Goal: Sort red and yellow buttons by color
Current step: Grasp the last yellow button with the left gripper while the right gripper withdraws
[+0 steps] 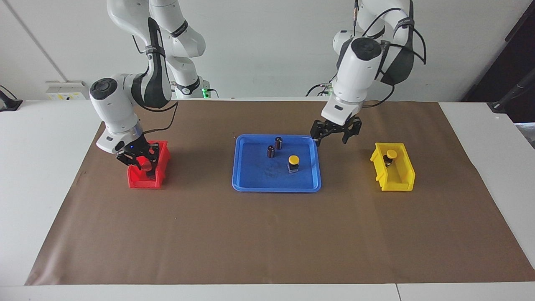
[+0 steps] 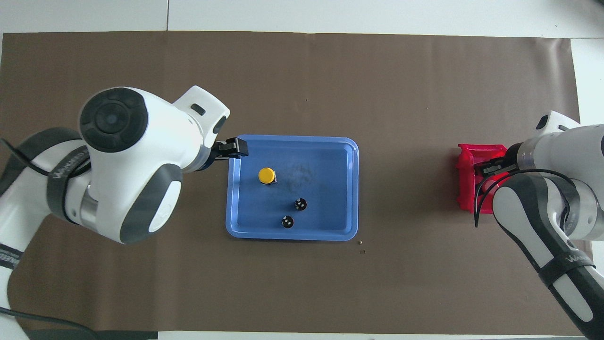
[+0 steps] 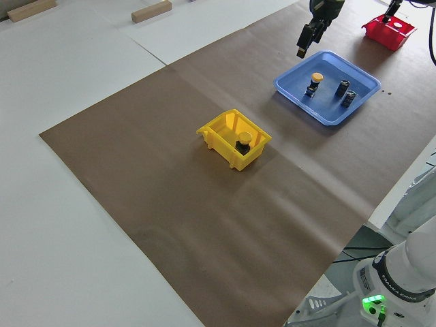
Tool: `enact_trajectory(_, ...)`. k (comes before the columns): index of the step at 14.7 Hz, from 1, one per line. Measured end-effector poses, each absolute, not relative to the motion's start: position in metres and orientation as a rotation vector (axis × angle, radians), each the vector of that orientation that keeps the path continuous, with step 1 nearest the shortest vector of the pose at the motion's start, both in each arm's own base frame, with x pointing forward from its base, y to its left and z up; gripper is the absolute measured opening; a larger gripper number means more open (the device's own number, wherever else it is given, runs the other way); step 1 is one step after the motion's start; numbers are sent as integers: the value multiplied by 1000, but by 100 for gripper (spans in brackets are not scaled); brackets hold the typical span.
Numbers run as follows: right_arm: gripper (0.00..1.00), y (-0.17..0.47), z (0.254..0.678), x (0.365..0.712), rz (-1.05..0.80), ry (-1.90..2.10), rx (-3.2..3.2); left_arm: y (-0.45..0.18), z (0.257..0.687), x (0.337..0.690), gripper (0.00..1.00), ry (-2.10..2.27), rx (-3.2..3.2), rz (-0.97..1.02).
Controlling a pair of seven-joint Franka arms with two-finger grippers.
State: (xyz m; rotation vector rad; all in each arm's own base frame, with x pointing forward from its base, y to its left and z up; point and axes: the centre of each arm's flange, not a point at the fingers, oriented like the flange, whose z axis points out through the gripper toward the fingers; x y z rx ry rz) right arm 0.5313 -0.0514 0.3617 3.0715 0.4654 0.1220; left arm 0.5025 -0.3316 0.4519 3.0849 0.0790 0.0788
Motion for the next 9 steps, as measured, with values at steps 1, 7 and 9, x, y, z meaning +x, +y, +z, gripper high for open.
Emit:
enact_trajectory(1, 70, -52, 363, 532, 119, 467, 3072, -348, 430, 502, 100, 84, 3085, 72)
enact_trajectory(7, 100, -37, 476, 560, 1, 432, 3097, -368, 384, 503, 100, 86, 3090, 54)
enact_trajectory(9, 100, -24, 522, 559, -26, 332, 3111, -373, 380, 498, 99, 87, 3094, 44)
